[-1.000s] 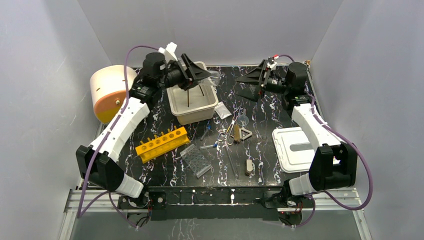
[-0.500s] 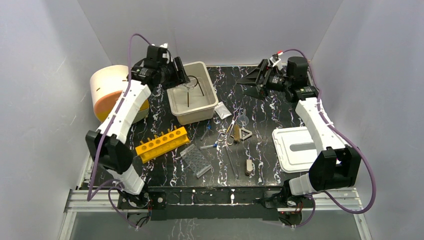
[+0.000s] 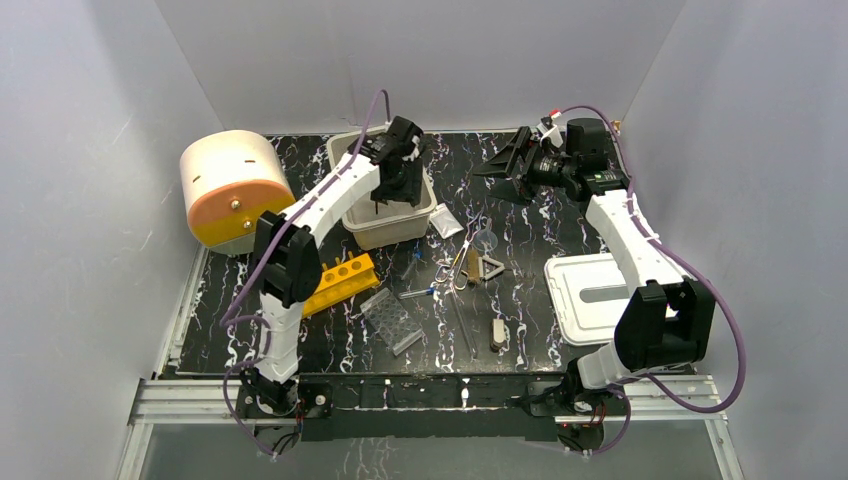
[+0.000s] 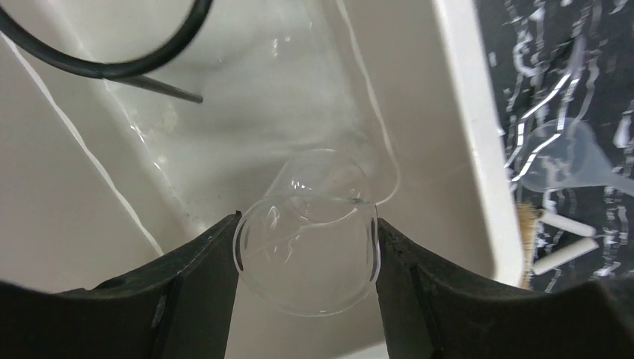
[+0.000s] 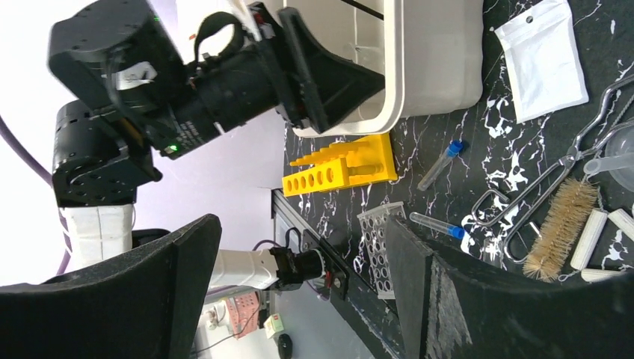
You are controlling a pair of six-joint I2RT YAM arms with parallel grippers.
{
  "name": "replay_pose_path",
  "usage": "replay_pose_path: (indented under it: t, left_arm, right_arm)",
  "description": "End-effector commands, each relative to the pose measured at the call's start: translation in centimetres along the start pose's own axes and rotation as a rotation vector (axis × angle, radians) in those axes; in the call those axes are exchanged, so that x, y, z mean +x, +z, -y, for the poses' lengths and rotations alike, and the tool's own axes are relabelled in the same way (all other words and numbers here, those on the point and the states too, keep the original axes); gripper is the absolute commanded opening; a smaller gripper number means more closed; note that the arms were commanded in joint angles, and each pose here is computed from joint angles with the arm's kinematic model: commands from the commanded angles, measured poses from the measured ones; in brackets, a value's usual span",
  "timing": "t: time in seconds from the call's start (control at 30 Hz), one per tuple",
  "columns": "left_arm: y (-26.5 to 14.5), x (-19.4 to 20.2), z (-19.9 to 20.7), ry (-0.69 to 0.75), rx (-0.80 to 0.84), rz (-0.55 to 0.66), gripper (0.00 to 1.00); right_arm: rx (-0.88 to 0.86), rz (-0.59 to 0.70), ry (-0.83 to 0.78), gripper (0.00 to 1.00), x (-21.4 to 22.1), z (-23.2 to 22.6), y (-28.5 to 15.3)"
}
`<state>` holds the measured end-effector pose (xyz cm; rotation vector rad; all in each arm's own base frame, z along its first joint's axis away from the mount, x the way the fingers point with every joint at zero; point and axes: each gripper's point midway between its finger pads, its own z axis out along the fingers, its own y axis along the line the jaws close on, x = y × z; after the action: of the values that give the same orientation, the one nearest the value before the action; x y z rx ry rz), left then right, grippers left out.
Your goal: Organize the chemistry lab equipment
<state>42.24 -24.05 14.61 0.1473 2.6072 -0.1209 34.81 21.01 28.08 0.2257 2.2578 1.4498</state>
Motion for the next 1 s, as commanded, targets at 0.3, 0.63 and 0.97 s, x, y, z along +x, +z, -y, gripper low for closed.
replay_pose_path:
  t: [0.3, 0.63, 0.97]
  left_arm:
    - [2.4, -1.2, -1.3, 0.077, -0.094, 0.074, 0.40]
    - [5.2, -0.8, -0.5, 0.093, -0.088, 0.029, 0.42]
    - [4.6, -1.6, -0.4, 0.080, -0.092, 0.044, 0.63]
  right_arm:
    - [0.005, 0.017, -0.034, 0.87, -0.2, 0.0, -0.2]
    - [0.014, 0.010, -0.021, 0.87, 0.0, 0.1, -0.2]
    - [0.029, 0.016, -0.028, 0.87, 0.5, 0.2, -0.8]
